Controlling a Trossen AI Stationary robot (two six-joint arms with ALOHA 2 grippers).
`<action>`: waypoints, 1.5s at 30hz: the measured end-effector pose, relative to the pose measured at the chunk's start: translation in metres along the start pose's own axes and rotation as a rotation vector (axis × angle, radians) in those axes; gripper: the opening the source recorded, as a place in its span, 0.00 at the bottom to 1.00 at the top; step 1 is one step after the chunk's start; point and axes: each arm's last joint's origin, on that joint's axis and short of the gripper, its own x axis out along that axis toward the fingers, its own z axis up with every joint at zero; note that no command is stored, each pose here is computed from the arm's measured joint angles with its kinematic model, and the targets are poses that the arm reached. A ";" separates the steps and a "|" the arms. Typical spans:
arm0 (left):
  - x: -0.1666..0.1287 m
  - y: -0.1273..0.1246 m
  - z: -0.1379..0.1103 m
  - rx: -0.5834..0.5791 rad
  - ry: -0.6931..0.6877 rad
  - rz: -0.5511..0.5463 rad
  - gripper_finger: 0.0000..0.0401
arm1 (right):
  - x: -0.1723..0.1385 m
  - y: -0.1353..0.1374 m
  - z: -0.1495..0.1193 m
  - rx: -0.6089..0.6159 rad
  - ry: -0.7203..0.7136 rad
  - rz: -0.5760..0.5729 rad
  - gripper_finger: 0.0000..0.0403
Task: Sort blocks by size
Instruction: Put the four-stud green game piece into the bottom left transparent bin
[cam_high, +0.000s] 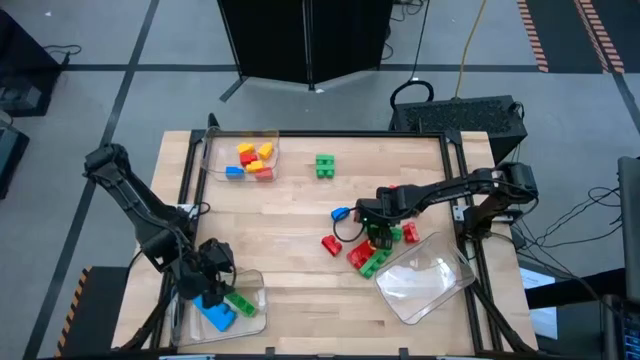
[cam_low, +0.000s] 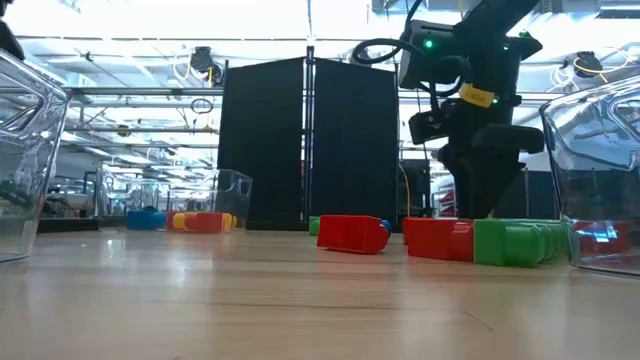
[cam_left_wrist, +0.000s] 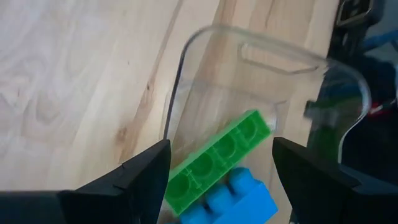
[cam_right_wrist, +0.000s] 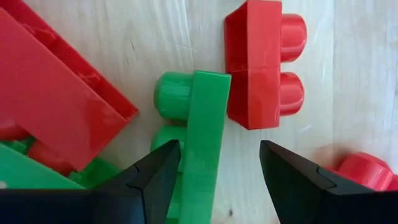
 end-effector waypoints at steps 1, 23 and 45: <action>-0.003 0.001 0.001 -0.002 -0.017 -0.005 0.70 | 0.001 0.000 0.000 -0.008 0.007 -0.002 0.53; -0.022 0.008 0.007 -0.001 -0.181 -0.024 0.70 | 0.023 -0.017 0.025 0.220 -0.098 0.264 0.53; -0.024 0.010 0.029 0.344 -0.553 0.227 0.70 | -0.010 -0.018 0.060 0.146 -0.265 0.274 0.17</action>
